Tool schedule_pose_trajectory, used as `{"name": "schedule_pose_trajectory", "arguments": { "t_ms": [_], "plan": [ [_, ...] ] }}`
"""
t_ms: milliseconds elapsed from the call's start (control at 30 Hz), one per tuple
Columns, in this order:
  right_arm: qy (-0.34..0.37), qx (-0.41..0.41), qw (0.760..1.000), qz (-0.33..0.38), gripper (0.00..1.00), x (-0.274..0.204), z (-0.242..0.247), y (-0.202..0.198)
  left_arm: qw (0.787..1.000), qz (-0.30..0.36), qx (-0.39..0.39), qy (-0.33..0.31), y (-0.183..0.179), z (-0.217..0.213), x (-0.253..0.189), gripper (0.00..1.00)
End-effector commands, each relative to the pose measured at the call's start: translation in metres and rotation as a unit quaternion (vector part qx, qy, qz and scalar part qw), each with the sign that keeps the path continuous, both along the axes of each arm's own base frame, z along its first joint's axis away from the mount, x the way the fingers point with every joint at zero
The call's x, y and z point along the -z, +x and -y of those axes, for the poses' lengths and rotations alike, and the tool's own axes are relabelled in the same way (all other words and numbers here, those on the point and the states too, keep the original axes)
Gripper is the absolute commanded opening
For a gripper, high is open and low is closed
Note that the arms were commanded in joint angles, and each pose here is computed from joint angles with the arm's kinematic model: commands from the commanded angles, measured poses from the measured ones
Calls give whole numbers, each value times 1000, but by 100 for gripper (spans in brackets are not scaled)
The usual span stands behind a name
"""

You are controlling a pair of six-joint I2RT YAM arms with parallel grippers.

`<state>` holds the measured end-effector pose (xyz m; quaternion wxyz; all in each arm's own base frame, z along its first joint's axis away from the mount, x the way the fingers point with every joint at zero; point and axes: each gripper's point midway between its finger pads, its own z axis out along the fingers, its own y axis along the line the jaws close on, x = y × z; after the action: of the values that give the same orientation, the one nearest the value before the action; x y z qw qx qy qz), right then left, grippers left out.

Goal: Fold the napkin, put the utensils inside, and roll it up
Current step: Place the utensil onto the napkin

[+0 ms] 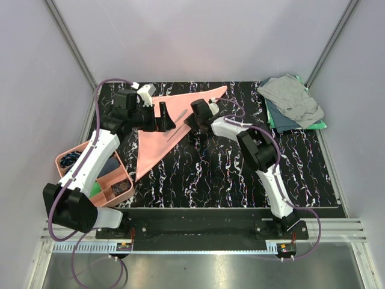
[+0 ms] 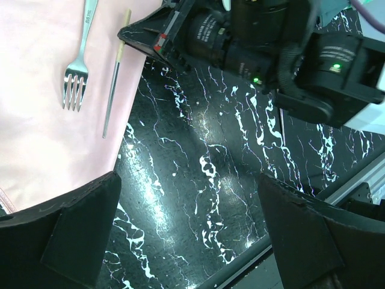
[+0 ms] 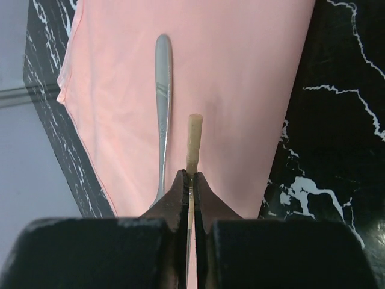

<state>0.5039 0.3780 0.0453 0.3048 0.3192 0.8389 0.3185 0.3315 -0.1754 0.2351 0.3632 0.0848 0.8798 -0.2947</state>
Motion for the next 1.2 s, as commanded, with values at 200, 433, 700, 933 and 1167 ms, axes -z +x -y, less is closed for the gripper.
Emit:
{"name": "schedule_pose_trajectory", "arguments": {
  "t_ms": [200,433,700,933,1167],
  "plan": [
    [38,40,998,34,0,-20,-15,31,999,39,13,-18,1,6,-22,99],
    [-14,33,998,52,0,-19,-8,39,999,36,15,-20,1,7,-22,99],
    [-48,25,997,57,0,-21,2,34,999,34,17,-23,0,8,-22,99],
    [-52,19,997,54,0,-12,0,36,999,35,15,-21,1,7,-22,99],
    [-44,-5,997,55,34,-15,-10,34,999,40,15,-19,0,7,-23,99]
  ]
}}
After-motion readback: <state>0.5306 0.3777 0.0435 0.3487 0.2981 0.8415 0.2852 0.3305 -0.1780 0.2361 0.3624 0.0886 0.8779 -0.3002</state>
